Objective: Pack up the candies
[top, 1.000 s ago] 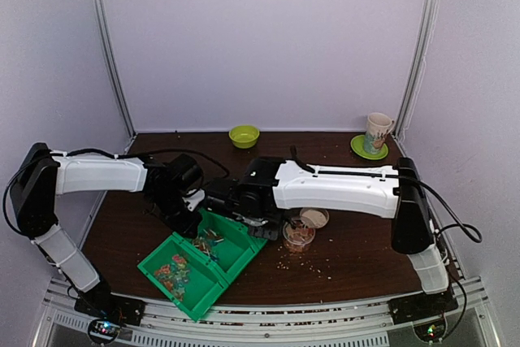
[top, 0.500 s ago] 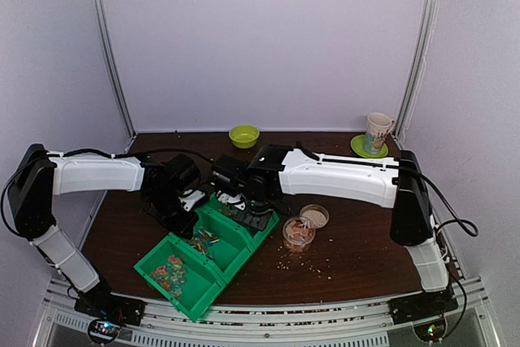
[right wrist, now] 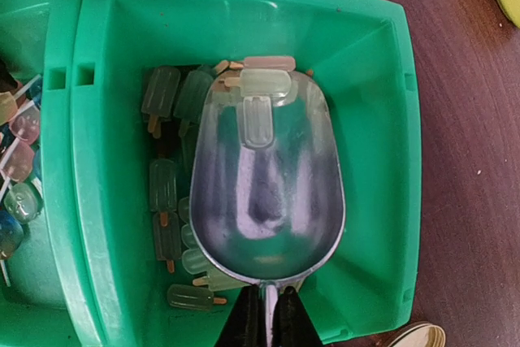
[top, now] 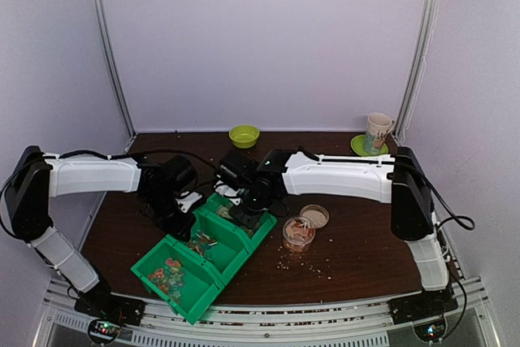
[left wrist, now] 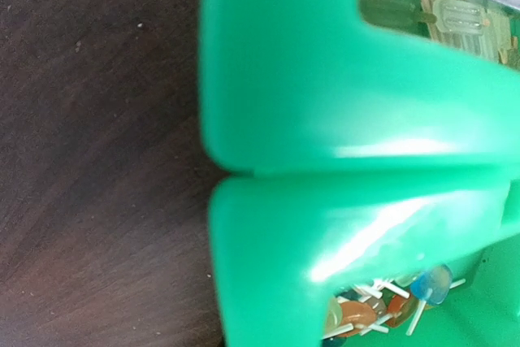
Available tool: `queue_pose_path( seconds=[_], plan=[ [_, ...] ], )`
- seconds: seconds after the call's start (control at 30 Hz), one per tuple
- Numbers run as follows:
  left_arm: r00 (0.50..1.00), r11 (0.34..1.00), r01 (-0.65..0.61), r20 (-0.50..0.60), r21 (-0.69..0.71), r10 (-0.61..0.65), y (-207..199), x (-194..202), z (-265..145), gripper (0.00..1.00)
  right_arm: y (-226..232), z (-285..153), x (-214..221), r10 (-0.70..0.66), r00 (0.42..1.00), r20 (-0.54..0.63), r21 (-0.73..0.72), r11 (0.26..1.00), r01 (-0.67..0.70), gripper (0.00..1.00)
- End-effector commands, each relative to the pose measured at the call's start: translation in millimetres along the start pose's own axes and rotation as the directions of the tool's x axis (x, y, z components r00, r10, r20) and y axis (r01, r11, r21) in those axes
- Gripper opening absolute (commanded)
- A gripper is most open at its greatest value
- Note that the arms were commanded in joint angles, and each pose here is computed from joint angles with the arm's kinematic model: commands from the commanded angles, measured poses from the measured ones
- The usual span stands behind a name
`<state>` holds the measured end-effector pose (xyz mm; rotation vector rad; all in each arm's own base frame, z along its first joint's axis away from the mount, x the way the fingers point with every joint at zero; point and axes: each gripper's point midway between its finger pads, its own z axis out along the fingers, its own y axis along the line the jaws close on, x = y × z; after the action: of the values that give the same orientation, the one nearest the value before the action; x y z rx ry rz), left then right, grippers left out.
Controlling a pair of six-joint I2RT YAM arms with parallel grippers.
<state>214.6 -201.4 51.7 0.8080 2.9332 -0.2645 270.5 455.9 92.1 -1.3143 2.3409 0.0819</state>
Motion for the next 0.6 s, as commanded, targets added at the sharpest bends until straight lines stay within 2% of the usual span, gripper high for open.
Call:
queue_pose_path(
  seconds=[0.0,0.23,0.57],
  plan=[
    [0.944,0.99,-0.108,0.323,0.092,0.073,-30.3,-66.1,-50.8,0.0,28.8,31.6,45.6,-0.035,0.993,-0.113,-0.113,0.993,0.022,0.0],
    [0.95,0.994,-0.074,0.31,0.086,0.044,-22.6,-65.6,-47.9,0.0,10.8,25.2,30.3,0.033,0.995,0.094,-0.022,0.999,-0.031,0.0],
    [0.951,0.994,-0.05,0.308,0.096,0.018,-17.2,-66.6,-47.8,0.0,-8.2,5.5,13.6,0.116,0.927,0.357,0.019,0.991,-0.132,0.0]
  ],
)
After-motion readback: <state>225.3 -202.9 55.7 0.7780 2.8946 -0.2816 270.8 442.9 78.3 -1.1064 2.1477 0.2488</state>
